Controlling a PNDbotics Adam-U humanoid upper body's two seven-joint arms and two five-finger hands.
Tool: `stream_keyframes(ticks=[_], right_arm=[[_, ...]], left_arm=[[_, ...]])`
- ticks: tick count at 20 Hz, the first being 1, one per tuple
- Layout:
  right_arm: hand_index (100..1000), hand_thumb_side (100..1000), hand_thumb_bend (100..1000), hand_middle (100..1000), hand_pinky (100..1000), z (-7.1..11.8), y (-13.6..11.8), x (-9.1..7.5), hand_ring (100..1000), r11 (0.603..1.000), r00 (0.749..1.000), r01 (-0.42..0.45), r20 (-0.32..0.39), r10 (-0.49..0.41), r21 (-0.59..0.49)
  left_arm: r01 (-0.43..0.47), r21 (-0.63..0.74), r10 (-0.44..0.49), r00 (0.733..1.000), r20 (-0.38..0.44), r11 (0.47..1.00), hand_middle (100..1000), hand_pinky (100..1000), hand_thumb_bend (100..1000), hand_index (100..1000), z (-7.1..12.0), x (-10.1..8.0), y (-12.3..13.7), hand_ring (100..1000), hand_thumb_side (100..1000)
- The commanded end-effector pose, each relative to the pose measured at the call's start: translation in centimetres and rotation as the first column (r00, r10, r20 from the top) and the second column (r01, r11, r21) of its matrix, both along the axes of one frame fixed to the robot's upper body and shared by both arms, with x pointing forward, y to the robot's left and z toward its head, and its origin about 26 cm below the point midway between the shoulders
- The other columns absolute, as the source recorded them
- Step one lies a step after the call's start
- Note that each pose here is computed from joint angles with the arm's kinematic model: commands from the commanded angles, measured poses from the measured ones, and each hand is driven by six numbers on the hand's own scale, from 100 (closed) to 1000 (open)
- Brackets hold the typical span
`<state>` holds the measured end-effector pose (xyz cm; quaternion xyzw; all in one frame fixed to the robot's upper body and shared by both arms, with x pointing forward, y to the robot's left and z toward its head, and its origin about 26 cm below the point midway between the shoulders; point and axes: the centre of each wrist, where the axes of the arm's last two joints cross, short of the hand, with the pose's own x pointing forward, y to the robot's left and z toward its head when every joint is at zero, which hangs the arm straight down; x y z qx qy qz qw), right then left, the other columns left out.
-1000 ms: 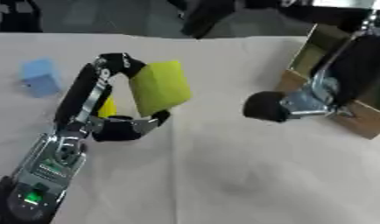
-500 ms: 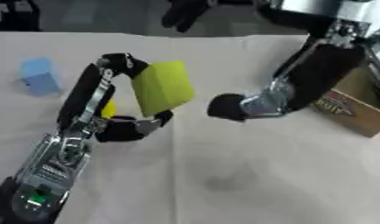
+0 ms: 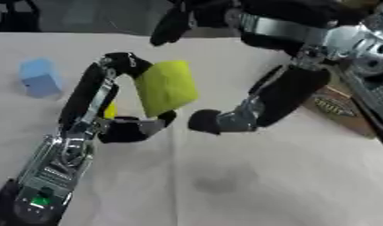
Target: Pick up the objects with one hand, pass them to the other hand, and then place them into the box on the other side of the table.
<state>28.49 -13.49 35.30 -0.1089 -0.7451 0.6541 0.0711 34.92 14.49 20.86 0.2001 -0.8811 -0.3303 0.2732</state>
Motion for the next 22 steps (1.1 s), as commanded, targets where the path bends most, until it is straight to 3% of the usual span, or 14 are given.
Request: stream_keyframes(ticks=[1, 9, 22], right_arm=[[866, 442, 395, 827, 917, 0.4, 0.0, -0.3, 838, 1.000, 0.999, 0.016, 0.043, -0.016, -0.004], [865, 442, 395, 829, 915, -0.3, 0.1, 0.8, 840, 0.996, 0.993, 0.082, 0.084, -0.080, -0.020], [882, 457, 353, 833, 919, -1.4, 0.5, 3.1, 843, 0.988, 0.986, 0.151, 0.078, -0.149, -0.022]], left_arm=[[-0.007, -0.010, 0.007, 0.999, 0.038, 1.000, 409, 648, 100, 535, 1.0, -0.3, 0.1, 496, 100], [-0.003, -0.013, 0.004, 0.996, 0.085, 1.000, 411, 646, 100, 535, 1.5, -0.9, 0.1, 497, 100], [-0.048, 0.016, 0.046, 0.991, 0.124, 0.999, 411, 642, 100, 534, 0.7, -0.8, 0.6, 498, 100]])
